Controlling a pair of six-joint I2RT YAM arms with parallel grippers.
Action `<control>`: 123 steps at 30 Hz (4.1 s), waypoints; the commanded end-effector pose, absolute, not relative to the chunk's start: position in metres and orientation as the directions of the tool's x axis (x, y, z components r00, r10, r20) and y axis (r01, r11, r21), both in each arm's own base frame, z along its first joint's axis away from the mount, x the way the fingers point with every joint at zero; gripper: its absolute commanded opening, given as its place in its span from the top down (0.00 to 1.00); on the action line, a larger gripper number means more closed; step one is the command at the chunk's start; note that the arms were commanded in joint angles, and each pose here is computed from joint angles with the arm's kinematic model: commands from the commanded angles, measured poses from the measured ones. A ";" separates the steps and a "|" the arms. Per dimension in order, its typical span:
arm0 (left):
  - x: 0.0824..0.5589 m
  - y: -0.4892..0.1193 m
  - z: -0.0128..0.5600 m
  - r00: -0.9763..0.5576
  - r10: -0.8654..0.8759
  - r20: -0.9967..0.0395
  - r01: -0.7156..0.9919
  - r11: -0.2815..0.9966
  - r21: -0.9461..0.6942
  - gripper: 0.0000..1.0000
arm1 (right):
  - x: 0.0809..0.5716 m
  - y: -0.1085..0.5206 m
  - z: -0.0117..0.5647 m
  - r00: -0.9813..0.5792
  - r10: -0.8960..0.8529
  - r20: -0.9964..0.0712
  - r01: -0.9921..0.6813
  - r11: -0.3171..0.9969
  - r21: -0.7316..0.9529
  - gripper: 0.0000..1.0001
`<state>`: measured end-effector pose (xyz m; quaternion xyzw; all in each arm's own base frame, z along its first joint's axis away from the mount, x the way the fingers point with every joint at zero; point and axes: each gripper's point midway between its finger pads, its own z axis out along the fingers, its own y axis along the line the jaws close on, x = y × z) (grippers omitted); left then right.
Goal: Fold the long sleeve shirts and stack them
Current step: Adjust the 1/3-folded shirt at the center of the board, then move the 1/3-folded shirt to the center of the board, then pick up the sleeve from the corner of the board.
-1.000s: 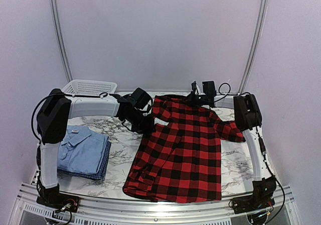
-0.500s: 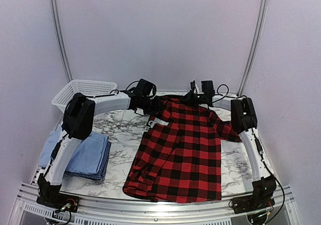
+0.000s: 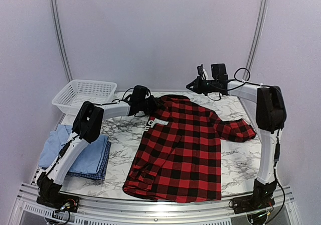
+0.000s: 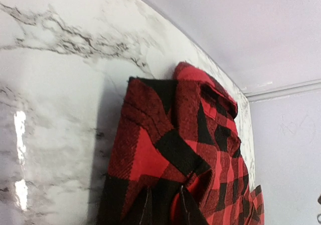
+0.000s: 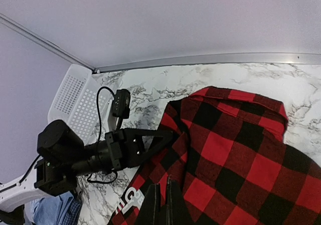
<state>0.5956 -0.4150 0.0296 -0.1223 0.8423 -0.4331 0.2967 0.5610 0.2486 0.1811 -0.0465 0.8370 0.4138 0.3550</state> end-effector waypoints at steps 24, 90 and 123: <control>0.617 -0.365 0.044 -0.770 -0.390 -0.505 0.089 0.717 -0.691 0.65 | 0.441 0.130 0.136 -0.742 0.225 -0.632 -0.094 0.898 0.431 0.81; 0.610 -0.319 0.219 -0.615 -0.390 -0.685 0.196 0.765 -0.613 0.23 | 0.416 -0.065 0.044 -0.662 0.487 -0.570 0.436 0.868 0.236 0.67; 0.525 -0.327 0.243 -0.708 -0.388 -0.590 0.196 0.695 -0.692 0.23 | 0.456 -0.088 0.189 -0.494 0.374 -0.785 0.400 0.899 0.177 1.00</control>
